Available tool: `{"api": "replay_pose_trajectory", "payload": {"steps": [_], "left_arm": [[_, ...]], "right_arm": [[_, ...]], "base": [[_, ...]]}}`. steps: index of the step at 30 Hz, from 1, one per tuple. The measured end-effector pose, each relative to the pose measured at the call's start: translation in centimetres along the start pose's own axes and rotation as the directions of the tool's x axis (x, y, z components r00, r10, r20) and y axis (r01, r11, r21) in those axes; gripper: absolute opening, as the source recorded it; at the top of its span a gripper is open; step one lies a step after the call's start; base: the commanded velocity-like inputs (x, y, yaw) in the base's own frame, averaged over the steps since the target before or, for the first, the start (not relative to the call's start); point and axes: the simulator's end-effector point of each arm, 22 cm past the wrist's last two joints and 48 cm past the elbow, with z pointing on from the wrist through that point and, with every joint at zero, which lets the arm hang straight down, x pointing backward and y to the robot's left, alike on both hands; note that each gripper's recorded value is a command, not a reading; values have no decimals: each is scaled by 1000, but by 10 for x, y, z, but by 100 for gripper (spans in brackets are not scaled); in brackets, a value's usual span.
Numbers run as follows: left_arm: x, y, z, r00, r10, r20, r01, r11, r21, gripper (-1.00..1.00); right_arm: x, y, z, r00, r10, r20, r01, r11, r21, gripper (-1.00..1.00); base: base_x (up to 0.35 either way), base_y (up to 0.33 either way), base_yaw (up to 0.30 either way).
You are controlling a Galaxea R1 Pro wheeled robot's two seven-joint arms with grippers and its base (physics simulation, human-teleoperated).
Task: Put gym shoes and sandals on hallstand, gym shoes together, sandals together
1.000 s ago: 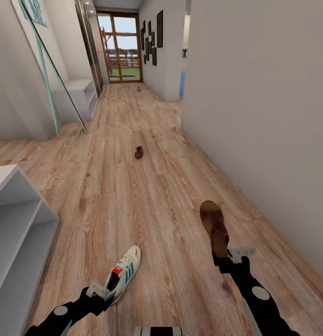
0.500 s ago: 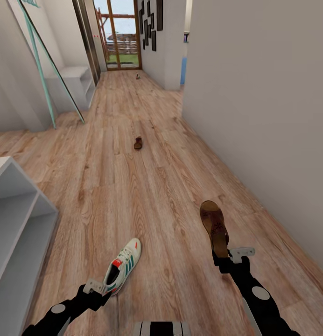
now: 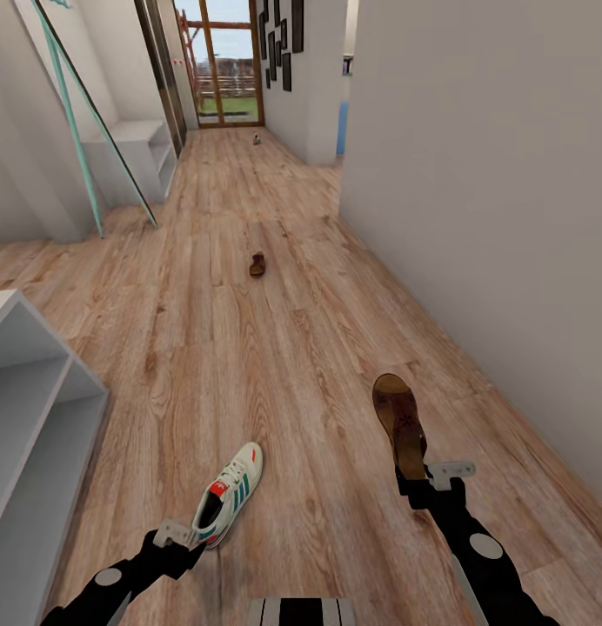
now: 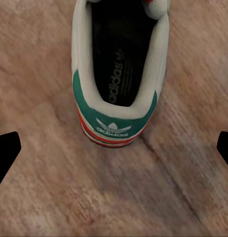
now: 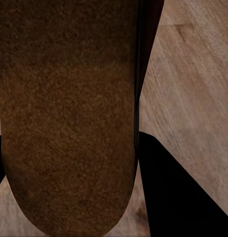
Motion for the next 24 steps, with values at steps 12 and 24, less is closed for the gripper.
{"api": "replay_pose_trajectory", "payload": {"steps": [12,24], "left_arm": [[0,-1,0,1000,-2,3,2,1000,-2,100],[0,-6,1,1000,-3,6,3,1000,5,100]], "right_arm": [[0,0,0,1000,0,0,0,1000,1,-100],[0,0,0,1000,1,0,-1,1000,1,-100]], "base": [[136,20,0],[55,1,0]]}}
